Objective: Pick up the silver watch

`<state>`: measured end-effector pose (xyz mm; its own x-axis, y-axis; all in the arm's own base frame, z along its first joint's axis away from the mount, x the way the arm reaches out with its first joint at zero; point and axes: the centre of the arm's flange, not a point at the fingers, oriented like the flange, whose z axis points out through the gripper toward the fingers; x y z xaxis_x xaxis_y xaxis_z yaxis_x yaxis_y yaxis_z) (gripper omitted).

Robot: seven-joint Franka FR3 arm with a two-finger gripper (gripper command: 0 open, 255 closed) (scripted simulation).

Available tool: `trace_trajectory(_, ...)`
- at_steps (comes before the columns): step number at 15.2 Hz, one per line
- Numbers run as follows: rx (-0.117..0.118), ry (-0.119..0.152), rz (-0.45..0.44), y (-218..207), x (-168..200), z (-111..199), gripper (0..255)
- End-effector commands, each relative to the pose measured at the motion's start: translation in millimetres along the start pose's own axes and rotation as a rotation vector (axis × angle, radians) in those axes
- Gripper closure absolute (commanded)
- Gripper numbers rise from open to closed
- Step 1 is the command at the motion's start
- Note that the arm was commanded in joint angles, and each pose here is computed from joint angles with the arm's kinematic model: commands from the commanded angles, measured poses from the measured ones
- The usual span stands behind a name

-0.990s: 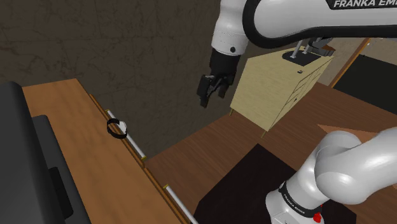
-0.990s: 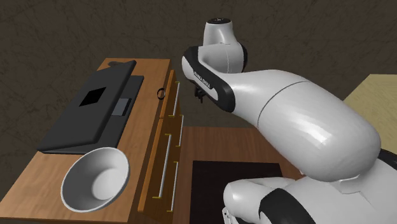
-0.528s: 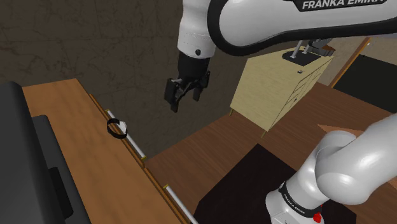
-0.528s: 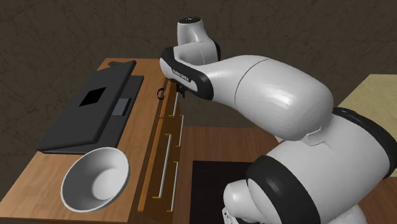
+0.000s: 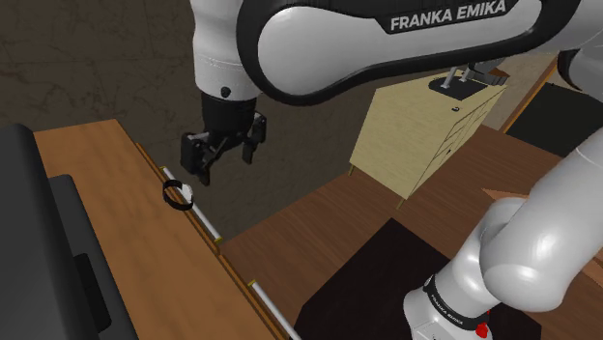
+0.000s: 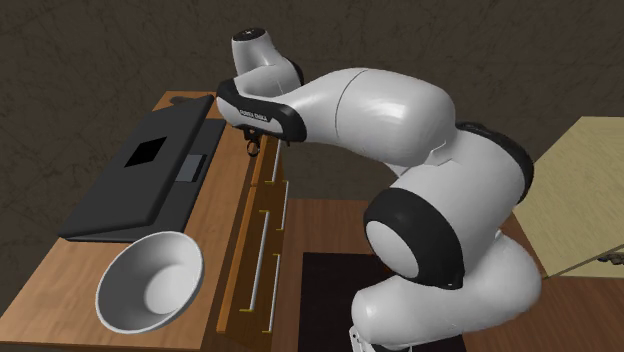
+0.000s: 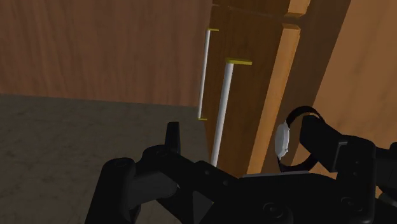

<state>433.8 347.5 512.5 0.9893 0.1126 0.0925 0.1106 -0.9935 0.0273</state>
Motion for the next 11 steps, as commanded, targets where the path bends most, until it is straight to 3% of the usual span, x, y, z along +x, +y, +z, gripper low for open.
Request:
trace_trajectory(1,-0.002,0.012,-0.006,-23,11,2,0)
trace_trajectory(6,-0.007,0.038,-0.023,-78,32,8,0)
trace_trajectory(11,-0.007,0.038,-0.023,-79,29,34,0)
